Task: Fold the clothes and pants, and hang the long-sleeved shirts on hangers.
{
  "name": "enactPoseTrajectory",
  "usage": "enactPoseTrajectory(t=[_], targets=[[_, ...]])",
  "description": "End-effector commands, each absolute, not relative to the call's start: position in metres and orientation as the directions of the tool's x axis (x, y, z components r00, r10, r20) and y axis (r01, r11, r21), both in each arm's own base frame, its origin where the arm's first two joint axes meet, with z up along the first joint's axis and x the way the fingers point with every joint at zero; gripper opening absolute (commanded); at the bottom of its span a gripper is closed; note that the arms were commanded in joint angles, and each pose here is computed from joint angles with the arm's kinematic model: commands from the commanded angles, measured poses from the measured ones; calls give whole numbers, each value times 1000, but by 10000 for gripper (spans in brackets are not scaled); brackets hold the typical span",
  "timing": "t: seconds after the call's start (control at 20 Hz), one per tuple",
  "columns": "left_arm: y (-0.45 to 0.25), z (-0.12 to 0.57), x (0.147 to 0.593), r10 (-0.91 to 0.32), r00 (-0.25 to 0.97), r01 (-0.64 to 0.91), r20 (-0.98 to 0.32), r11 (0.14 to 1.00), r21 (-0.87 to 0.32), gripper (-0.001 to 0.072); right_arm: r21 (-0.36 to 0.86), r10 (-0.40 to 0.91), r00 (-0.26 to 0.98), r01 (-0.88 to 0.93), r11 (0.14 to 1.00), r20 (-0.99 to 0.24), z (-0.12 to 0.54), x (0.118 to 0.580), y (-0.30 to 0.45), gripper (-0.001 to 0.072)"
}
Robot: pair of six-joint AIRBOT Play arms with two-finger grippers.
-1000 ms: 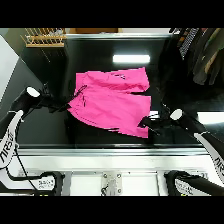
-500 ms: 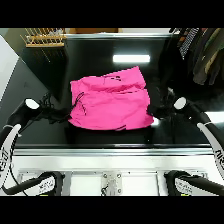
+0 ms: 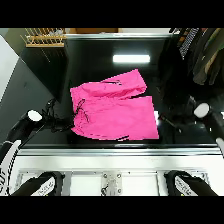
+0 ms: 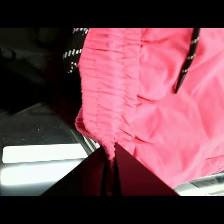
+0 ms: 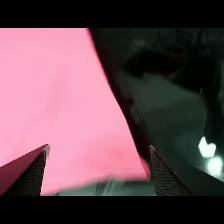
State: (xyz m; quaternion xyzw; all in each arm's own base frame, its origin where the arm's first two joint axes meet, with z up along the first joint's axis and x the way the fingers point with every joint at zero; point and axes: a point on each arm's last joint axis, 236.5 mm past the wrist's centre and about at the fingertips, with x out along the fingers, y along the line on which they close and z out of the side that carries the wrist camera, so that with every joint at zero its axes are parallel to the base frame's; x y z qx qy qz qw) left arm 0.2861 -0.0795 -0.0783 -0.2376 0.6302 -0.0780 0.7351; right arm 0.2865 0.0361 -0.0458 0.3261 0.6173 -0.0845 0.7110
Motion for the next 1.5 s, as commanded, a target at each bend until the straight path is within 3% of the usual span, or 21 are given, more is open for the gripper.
enactPoseTrajectory(t=[0.0, 0.2, 0.35, 0.45, 0.9, 0.95, 1.05, 1.15, 1.3, 1.45], targets=[[-80, -74, 287, -409, 216, -171, -887, 878, -447, 16, 336, 308, 174, 707, 622, -936, -74, 226, 46, 675], [-80, -74, 286, -409, 215, -170, -887, 878, -447, 16, 370, 322, 238, 813, 450, -916, -90, 201, 56, 675], [-80, -74, 287, -408, 216, -171, -887, 878, -446, 16, 453, 342, 333, 806, 380, -879, -94, 209, 64, 662], [-80, -74, 287, -409, 216, -171, -886, 878, -447, 16, 476, 333, 360, 786, 394, -871, -99, 215, 68, 598], [-80, -74, 287, -409, 217, -171, -886, 878, -447, 16, 523, 329, 411, 731, 439, -850, -120, 244, 97, 590], [-80, -74, 287, -409, 217, -171, -886, 878, -447, 16, 528, 329, 416, 721, 449, -848, -120, 246, 100, 527], [-80, -74, 287, -409, 217, -171, -886, 878, -447, 16, 536, 328, 425, 697, 476, -844, -119, 250, 103, 215], [-80, -74, 287, -409, 217, -173, -886, 878, -447, 16, 545, 327, 437, 638, 545, -838, -114, 255, 102, 2], [-81, -66, 290, -416, 217, -160, -883, 877, -453, 16, 567, 315, 499, 511, 646, -808, -84, 284, 98, 2], [-87, 3, 313, -445, 300, -52, -844, 875, -481, 15, 574, 287, 626, 319, 755, -725, 13, 339, 74, 1]])
